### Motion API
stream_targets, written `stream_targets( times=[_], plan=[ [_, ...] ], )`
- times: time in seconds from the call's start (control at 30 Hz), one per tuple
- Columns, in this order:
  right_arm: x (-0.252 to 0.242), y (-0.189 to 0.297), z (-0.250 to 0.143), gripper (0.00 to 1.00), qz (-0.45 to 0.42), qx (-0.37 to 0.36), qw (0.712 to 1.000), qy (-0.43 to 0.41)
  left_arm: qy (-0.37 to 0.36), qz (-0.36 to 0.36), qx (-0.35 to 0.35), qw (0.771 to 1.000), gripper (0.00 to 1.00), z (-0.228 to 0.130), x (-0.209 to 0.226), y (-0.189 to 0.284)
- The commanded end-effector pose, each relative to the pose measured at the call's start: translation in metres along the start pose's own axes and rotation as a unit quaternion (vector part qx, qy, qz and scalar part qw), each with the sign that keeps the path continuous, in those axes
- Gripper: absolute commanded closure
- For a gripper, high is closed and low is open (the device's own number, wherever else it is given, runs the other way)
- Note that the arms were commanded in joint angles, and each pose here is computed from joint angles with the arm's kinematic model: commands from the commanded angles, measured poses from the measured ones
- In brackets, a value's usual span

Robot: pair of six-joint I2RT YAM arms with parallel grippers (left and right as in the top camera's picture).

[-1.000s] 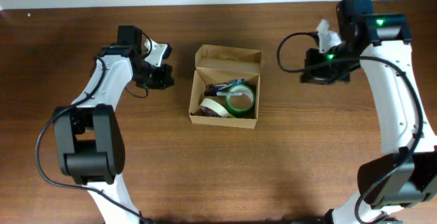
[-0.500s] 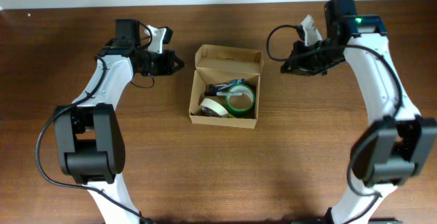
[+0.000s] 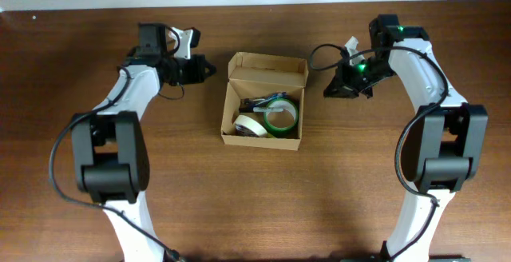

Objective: Pack container

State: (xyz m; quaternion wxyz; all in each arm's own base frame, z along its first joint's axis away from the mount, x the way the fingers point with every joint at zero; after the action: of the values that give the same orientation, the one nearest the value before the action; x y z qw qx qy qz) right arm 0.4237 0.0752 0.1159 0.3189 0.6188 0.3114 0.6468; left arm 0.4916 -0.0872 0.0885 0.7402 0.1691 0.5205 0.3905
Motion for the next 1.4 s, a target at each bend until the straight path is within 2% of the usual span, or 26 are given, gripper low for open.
stream_targets(
  times=[0.0,0.37,0.57,1.0,1.37],
  plan=[
    [0.001,0.005,0.006,0.96,0.026,-0.015,1.000,-0.006,0.043,-0.019,0.010,0.999,0.98,-0.005,0.009,-0.015],
    [-0.002,0.026,0.034,0.96,0.146,-0.079,0.985,-0.045,0.059,-0.065,-0.022,0.996,0.98,0.012,-0.001,-0.018],
    [-0.006,0.022,0.047,0.96,0.197,-0.086,0.973,-0.079,0.055,-0.074,-0.027,0.995,0.98,0.015,-0.003,-0.018],
    [-0.025,-0.010,0.046,0.96,0.218,-0.051,0.966,-0.128,0.059,-0.072,-0.023,0.995,0.98,0.012,0.000,-0.021],
    [-0.042,-0.033,0.038,0.96,0.217,-0.018,0.962,-0.167,0.077,-0.067,0.008,0.995,0.98,-0.006,0.010,-0.043]
  ],
)
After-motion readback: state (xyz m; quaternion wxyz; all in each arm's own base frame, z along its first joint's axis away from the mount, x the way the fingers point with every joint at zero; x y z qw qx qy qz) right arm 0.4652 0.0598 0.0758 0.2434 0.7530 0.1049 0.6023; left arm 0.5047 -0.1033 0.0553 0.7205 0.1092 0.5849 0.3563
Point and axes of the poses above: each gripper's point midway between its finger pads, its own y axis back along the fingers, its own x axis along the line the jaws close on, z = x × y, the point moved 4 cm from there along y, back along the fingers, and after that the axes turned 6 degrees about y, right-handed, at the moved point
